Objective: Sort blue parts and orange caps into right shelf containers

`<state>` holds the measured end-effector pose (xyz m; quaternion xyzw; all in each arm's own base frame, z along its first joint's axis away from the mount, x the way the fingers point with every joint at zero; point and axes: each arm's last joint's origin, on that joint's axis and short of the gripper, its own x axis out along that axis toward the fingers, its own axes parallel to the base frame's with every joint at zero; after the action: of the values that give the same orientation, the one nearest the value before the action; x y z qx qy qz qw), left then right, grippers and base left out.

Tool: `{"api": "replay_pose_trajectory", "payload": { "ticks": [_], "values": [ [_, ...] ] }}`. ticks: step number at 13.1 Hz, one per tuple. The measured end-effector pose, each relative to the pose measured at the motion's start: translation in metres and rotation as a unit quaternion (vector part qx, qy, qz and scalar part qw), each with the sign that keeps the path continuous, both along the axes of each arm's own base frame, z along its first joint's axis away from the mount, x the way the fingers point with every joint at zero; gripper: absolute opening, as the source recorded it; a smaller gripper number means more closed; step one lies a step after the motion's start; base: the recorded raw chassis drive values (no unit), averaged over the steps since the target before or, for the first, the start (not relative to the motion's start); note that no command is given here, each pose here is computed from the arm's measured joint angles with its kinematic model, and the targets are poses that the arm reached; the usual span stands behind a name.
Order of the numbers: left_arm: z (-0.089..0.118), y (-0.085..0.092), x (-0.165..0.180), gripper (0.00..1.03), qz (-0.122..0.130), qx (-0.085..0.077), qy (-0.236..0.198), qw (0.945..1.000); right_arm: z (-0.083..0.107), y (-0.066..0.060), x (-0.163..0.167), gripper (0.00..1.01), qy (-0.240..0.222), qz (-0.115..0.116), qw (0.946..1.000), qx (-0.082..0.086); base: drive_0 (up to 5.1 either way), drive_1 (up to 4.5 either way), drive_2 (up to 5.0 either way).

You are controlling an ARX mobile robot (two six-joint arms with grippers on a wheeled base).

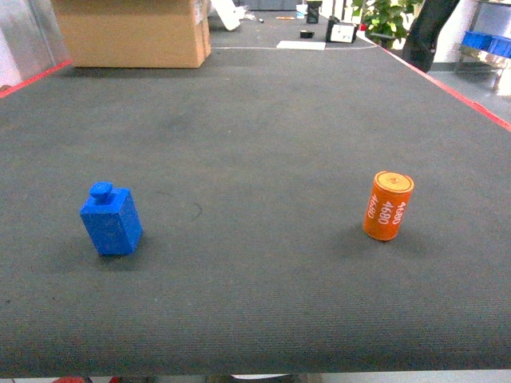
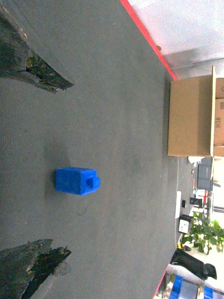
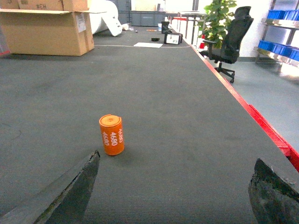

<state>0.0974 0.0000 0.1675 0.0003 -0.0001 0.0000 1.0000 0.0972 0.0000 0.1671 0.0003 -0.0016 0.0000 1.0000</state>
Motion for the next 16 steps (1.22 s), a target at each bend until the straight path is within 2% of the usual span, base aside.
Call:
{"api": "replay_pose_trajectory", "payload": {
  "ticks": [12, 13, 14, 15, 16],
  "values": [
    [0.000, 0.000, 0.000, 0.98, 0.000, 0.000, 0.000, 1.0000, 0.000, 0.000, 0.000, 0.98, 0.000, 0.000, 1.0000, 0.000, 0.0, 0.00, 0.0],
    [0.000, 0.000, 0.000, 0.98, 0.000, 0.000, 0.000, 1.0000, -0.003, 0.002, 0.001, 0.98, 0.035, -0.041, 0.9985, 0.005, 0.0, 0.00, 0.0],
    [-0.003, -0.003, 0.001, 0.98, 0.043, -0.005, 0.045, 0.9980, -0.004, 0.007, 0.005, 0.98, 0.051, -0.074, 0.9957, 0.025, 0.0, 0.00, 0.0],
    [-0.002, -0.013, 0.017, 0.98, 0.104, 0.006, 0.074, 0.9918, 0.008, 0.014, 0.016, 0.98, 0.020, -0.088, 0.9949, 0.045, 0.0, 0.00, 0.0],
    [0.000, -0.014, 0.025, 0.98, 0.112, 0.005, 0.069, 0.9913, 0.013, 0.015, 0.024, 0.98, 0.014, -0.085, 0.9952, 0.047, 0.0, 0.00, 0.0]
  ]
}}
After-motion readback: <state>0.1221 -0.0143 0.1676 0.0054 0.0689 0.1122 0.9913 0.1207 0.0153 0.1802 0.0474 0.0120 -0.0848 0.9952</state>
